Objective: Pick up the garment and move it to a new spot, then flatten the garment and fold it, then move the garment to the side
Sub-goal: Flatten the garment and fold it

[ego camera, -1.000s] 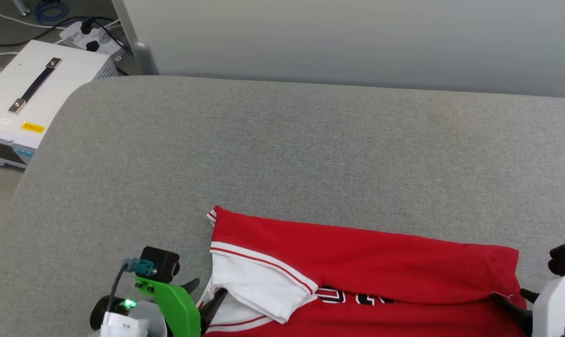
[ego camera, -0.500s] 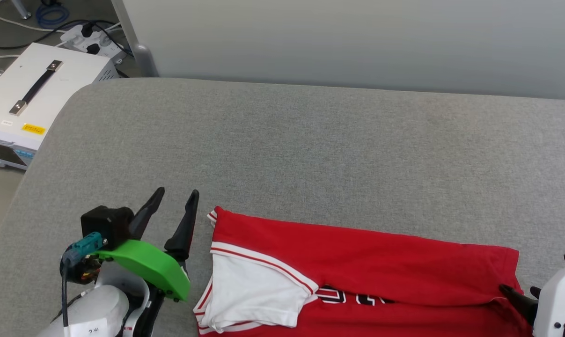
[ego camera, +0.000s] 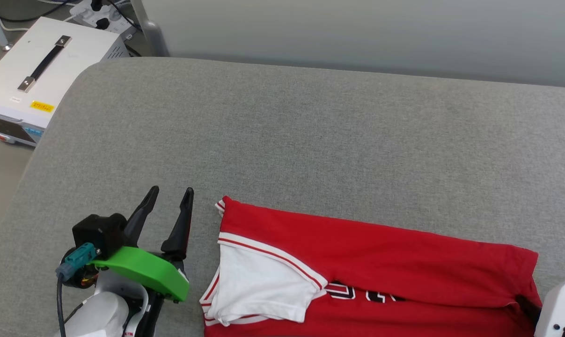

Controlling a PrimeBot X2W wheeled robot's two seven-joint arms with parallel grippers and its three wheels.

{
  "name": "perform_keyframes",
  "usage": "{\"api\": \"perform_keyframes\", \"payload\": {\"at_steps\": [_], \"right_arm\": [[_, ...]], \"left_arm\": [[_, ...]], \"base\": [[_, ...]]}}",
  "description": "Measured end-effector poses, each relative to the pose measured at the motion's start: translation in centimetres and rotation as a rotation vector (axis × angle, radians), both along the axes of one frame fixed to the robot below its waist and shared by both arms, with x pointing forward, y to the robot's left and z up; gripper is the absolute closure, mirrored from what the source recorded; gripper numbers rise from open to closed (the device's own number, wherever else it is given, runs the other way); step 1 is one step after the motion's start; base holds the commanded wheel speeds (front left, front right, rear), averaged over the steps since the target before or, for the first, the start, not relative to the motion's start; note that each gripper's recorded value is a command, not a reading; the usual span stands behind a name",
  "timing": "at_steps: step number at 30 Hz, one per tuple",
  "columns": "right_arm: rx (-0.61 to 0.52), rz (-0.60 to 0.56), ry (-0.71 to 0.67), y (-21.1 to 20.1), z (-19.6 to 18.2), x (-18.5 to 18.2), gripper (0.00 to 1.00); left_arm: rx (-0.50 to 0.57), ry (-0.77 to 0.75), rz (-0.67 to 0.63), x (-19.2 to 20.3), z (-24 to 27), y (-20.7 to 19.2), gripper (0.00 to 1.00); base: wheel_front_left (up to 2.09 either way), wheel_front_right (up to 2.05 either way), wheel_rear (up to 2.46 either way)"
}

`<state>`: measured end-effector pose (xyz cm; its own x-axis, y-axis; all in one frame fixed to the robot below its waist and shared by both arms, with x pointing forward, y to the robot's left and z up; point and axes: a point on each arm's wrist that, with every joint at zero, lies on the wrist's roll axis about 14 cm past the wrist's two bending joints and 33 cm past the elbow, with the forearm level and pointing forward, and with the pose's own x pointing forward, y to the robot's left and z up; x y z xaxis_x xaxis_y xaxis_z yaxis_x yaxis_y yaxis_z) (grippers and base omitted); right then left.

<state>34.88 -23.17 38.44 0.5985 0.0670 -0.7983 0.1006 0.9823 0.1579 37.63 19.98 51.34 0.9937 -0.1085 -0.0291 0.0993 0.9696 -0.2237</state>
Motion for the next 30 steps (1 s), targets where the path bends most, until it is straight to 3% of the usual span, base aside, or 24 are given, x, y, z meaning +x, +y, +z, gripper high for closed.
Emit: {"api": "perform_keyframes", "payload": {"at_steps": [15,16,17,19,30], "right_arm": [[0.118,0.026,0.086,3.4,-2.6,-0.7,0.0],[0.119,0.026,0.081,3.4,-2.6,-0.6,0.19],[0.119,0.026,0.077,3.4,-2.5,-0.6,0.54],[0.114,0.027,0.069,3.4,-2.5,-0.6,1.0],[0.064,0.013,-0.04,1.4,-0.8,0.2,1.0]], "left_arm": [[0.018,0.009,0.01,0.3,-1.0,0.7,0.0],[0.016,0.008,0.009,0.3,-1.0,0.7,0.0],[0.015,0.008,0.008,0.3,-1.0,0.6,0.0],[0.012,0.005,0.006,0.2,-0.9,0.5,0.0],[0.01,-0.005,0.008,-0.6,-0.6,0.5,0.0]], "base": [[0.0,0.0,0.0],[0.0,0.0,0.0],[0.0,0.0,0.0],[0.0,0.0,0.0],[0.0,0.0,0.0]]}}
